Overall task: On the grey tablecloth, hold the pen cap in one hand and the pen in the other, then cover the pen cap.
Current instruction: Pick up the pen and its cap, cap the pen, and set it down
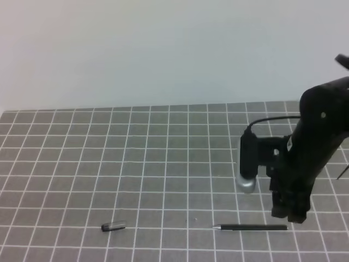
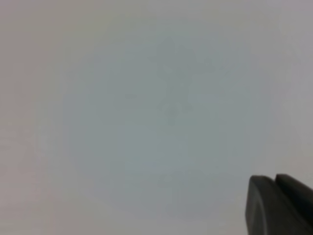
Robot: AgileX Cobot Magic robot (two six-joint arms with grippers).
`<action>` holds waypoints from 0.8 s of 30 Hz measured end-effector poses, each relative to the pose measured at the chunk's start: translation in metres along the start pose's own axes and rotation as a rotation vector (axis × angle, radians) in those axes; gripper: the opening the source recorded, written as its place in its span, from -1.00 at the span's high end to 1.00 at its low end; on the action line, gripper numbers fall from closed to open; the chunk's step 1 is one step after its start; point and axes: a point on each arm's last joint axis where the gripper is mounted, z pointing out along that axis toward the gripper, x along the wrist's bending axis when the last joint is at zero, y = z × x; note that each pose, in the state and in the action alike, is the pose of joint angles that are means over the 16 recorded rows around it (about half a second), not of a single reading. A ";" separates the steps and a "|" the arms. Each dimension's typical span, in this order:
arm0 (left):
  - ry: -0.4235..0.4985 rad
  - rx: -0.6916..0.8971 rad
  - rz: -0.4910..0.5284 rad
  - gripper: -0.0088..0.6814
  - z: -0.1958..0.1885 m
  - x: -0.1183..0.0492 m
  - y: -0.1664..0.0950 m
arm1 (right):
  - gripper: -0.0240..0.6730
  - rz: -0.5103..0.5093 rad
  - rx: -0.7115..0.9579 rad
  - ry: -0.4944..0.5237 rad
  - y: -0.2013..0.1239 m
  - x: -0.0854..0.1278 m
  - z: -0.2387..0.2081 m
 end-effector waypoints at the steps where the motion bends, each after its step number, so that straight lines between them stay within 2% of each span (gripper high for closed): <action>1: 0.000 -0.001 0.003 0.98 0.000 0.000 0.000 | -0.34 -0.001 0.006 0.005 0.000 -0.001 0.004; 15: -0.002 -0.007 0.022 0.98 0.000 0.000 0.001 | -0.30 -0.014 0.110 0.113 -0.005 -0.002 0.053; 20: -0.002 -0.007 0.023 0.98 0.000 0.000 0.001 | -0.18 -0.020 0.129 0.128 -0.007 -0.002 0.060; 24: -0.002 -0.007 0.024 0.98 0.000 0.000 0.001 | 0.00 -0.025 0.143 0.135 -0.008 -0.002 0.064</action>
